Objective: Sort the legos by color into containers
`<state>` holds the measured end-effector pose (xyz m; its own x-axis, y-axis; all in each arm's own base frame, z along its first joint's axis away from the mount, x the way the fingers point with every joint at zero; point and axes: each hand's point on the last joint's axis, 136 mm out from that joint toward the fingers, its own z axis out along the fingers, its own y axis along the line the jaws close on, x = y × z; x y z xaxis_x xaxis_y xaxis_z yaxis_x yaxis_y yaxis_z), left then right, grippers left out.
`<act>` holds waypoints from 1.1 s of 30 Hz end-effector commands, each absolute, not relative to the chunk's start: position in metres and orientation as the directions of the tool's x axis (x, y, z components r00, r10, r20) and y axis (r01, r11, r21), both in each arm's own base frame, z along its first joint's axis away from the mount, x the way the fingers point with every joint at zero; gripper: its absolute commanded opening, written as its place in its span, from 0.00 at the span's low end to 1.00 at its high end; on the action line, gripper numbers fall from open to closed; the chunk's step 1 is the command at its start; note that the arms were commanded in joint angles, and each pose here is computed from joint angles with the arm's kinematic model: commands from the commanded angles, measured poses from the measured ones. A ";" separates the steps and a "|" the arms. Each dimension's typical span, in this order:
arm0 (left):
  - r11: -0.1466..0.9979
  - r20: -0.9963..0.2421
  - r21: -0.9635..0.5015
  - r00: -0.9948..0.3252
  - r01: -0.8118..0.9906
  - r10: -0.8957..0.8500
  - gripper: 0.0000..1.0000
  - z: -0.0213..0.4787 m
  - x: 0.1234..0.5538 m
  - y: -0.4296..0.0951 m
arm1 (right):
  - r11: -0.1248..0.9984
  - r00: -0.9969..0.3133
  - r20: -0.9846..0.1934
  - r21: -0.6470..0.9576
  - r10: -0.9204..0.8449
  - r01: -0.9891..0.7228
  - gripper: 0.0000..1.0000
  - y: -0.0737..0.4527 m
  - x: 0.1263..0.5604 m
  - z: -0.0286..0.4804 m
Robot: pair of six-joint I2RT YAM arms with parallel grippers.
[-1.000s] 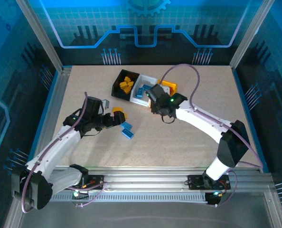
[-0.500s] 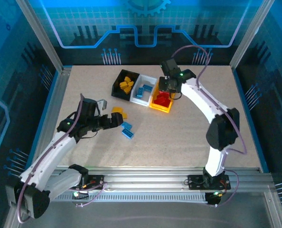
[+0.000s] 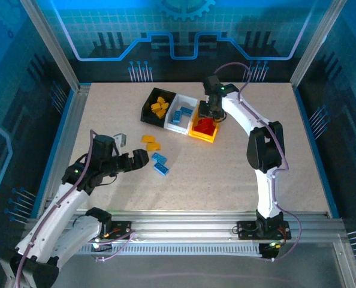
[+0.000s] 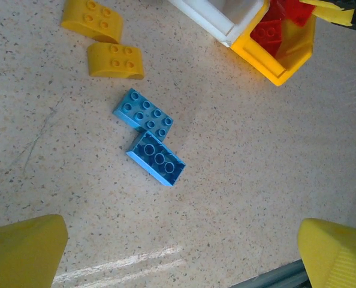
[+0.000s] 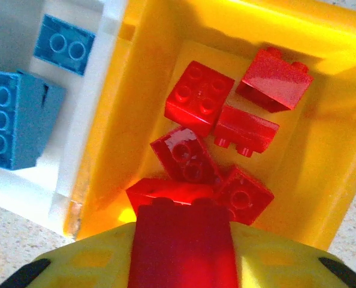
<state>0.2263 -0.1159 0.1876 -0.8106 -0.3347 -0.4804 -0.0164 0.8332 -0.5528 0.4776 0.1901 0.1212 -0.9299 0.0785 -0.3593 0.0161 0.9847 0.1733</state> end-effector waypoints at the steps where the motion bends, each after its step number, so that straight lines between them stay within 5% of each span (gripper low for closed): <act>1: 0.836 -0.462 -0.545 -0.808 -0.068 -0.366 0.99 0.180 0.222 -0.108 | 0.982 -0.932 -0.353 0.188 0.085 0.018 0.52 0.186 0.484 0.124; 10: 0.828 -0.456 -0.544 -0.783 -0.132 -0.424 0.99 0.172 0.228 -0.102 | 0.943 -0.886 -0.463 0.301 0.014 -0.142 0.59 0.215 0.484 0.178; 16: 0.811 -0.465 -0.520 -0.706 -0.270 -0.533 0.99 0.168 0.236 -0.080 | 0.776 -0.872 -0.450 0.473 -0.194 -0.417 0.59 0.294 0.424 0.193; 24: 0.774 -0.489 -0.522 -0.617 -0.360 -0.617 0.99 0.175 0.245 -0.060 | 0.546 -0.612 -0.382 0.275 -0.693 -0.791 0.60 0.368 0.282 0.121; 33: 0.764 -0.502 -0.526 -0.588 -0.374 -0.634 0.99 0.176 0.242 -0.054 | 0.520 -0.537 -0.255 0.138 -0.804 -0.843 0.62 0.377 0.239 0.068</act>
<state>0.2413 -0.0607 0.1775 -0.6159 -0.6125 -0.4955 -0.3471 0.7756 -0.5272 0.2320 0.3857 0.0805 -0.5510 -0.7854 -0.2819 -0.8341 0.5082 0.2145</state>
